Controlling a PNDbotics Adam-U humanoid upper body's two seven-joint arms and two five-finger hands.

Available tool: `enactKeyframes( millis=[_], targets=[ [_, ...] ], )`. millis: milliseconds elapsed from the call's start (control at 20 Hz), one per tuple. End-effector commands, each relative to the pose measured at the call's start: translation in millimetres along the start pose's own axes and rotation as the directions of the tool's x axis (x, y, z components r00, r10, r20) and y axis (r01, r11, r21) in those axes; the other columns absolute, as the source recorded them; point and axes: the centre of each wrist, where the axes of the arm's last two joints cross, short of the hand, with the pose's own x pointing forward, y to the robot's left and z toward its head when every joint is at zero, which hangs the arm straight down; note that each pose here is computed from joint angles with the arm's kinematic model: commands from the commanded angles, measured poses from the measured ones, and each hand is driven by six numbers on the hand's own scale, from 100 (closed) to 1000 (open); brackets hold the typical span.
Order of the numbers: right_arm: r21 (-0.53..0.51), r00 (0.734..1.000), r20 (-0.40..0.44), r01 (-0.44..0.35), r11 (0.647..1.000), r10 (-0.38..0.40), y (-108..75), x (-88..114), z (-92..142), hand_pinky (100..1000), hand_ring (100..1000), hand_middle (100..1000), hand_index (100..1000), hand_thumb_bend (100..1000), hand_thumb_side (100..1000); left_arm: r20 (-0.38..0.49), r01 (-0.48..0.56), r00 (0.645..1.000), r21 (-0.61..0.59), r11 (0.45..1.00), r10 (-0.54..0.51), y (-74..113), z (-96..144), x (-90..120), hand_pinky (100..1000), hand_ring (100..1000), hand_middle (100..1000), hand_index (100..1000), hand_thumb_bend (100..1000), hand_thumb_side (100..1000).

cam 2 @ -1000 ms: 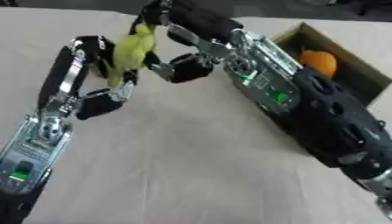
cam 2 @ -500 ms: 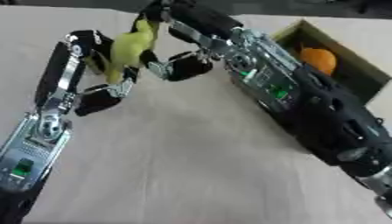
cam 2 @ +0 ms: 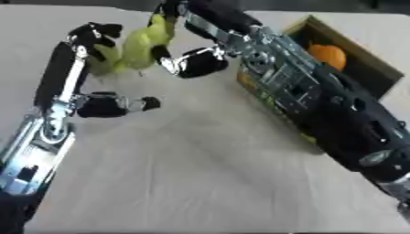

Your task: Pick up the objects with one hand, pass them to the other hand, and then place them into the box on the other side of the table.

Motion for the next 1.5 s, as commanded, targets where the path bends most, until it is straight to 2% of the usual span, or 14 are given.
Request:
enactKeyframes(
  millis=[50, 350, 500, 600, 750, 800, 1000, 1250, 1350, 1500],
  targets=[
    [-0.042, 0.999, -0.025, -0.029, 0.999, 0.028, -19.5, -1.9, 9.1, 907, 651, 485, 571, 106, 230, -0.037, 0.082, 0.996, 0.009, 0.997, -0.082, 11.4, 2.0, -12.7, 549, 679, 684, 836, 1000, 344],
    [-0.094, 0.993, -0.114, -0.029, 0.995, 0.018, -32.3, -12.0, 35.6, 909, 654, 487, 574, 100, 198, -0.152, 0.170, 0.974, -0.006, 0.985, -0.169, 22.7, 18.8, -43.0, 558, 685, 683, 832, 1000, 355],
    [-0.152, 0.981, -0.192, -0.022, 0.988, -0.008, -47.0, -18.9, 61.3, 918, 662, 500, 588, 100, 114, -0.212, 0.222, 0.952, -0.023, 0.975, -0.221, 36.8, 28.7, -62.6, 565, 684, 679, 829, 1000, 377],
    [-0.201, 0.964, -0.262, -0.018, 0.979, -0.036, -58.0, -24.8, 82.2, 921, 667, 505, 595, 100, 100, -0.245, 0.251, 0.937, -0.021, 0.968, -0.248, 50.6, 33.1, -72.3, 563, 675, 670, 823, 1000, 392],
    [-0.270, 0.921, -0.387, -0.060, 0.961, -0.051, -71.9, -37.5, 116.4, 920, 670, 504, 594, 100, 100, -0.295, 0.303, 0.912, 0.019, 0.953, -0.285, 78.9, 37.8, -82.1, 554, 661, 656, 804, 997, 379],
    [-0.284, 0.906, -0.420, -0.077, 0.956, -0.051, -74.2, -41.1, 125.5, 920, 673, 506, 597, 100, 100, -0.309, 0.315, 0.906, 0.034, 0.948, -0.290, 86.6, 38.6, -83.0, 551, 655, 649, 797, 961, 363],
    [-0.310, 0.826, -0.563, -0.165, 0.936, -0.041, -76.1, -60.2, 161.7, 917, 674, 507, 599, 100, 111, -0.354, 0.363, 0.882, 0.095, 0.927, -0.309, 113.5, 41.5, -83.7, 550, 645, 637, 786, 941, 351],
    [-0.276, 0.700, -0.714, -0.244, 0.930, -0.028, -66.6, -93.0, 194.1, 914, 677, 513, 608, 100, 161, -0.384, 0.382, 0.872, 0.143, 0.913, -0.305, 128.2, 43.0, -82.6, 551, 644, 635, 782, 935, 347],
    [-0.241, 0.669, -0.743, -0.263, 0.934, -0.003, -62.2, -102.0, 202.5, 909, 680, 515, 611, 100, 205, -0.393, 0.385, 0.869, 0.154, 0.910, -0.301, 130.7, 43.5, -82.8, 551, 645, 636, 782, 939, 352],
    [-0.187, 0.639, -0.769, -0.278, 0.942, 0.036, -55.9, -110.0, 209.9, 908, 684, 521, 619, 100, 215, -0.409, 0.391, 0.863, 0.172, 0.904, -0.296, 134.1, 44.0, -84.1, 550, 645, 637, 783, 946, 359]
  ],
)
